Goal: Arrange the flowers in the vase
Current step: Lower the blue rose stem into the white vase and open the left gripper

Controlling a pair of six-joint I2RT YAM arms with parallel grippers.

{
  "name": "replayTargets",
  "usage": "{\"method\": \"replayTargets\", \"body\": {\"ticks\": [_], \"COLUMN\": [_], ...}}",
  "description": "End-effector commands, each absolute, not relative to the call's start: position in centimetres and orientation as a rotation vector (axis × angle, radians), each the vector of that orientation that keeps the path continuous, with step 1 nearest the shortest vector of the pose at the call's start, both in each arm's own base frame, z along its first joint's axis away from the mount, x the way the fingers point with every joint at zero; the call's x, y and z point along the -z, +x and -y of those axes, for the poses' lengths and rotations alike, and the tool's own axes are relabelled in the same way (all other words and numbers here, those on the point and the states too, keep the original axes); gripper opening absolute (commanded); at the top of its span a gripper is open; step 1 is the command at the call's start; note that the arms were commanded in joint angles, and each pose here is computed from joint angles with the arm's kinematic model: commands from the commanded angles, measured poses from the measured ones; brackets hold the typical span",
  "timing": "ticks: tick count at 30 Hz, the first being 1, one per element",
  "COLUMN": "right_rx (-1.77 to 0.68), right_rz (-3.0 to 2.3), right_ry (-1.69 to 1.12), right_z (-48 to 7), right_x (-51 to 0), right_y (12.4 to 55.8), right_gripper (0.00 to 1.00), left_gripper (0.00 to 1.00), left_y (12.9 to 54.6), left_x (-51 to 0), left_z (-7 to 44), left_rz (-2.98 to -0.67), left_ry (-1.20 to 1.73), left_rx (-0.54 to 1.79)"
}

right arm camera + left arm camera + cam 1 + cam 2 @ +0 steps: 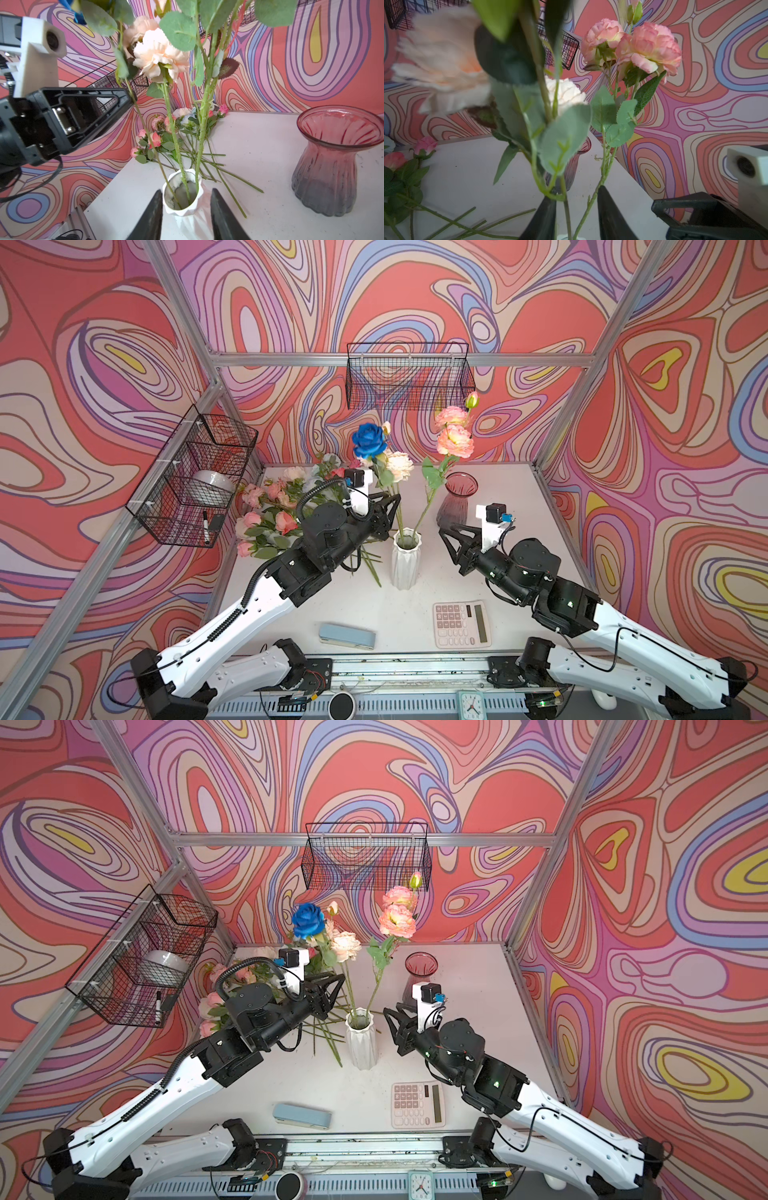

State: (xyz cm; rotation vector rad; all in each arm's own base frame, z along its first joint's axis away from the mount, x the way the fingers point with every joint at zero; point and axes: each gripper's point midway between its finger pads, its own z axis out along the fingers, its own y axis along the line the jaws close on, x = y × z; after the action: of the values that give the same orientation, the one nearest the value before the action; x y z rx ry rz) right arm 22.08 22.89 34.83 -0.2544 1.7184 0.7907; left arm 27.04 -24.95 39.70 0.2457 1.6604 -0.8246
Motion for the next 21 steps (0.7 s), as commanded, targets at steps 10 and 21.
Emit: {"method": "replayTargets", "body": {"ticks": [10, 21], "right_rx": [-0.808, -0.769], "right_rz": [-1.722, -1.751], "right_ry": [-0.244, -0.213], "right_z": [-22.9, -22.1], "right_x": [-34.0, -32.2], "right_y": [21.9, 22.1], "right_gripper": [0.59, 0.59], "left_gripper": [0.69, 0.72], "left_y": [22.1, 20.5], "left_x": [-38.2, -32.4], "left_z": [20.5, 15.0], "left_rz": [-1.666, -1.713], "left_ry": [0.109, -0.076], "left_rx": [0.982, 0.896]}}
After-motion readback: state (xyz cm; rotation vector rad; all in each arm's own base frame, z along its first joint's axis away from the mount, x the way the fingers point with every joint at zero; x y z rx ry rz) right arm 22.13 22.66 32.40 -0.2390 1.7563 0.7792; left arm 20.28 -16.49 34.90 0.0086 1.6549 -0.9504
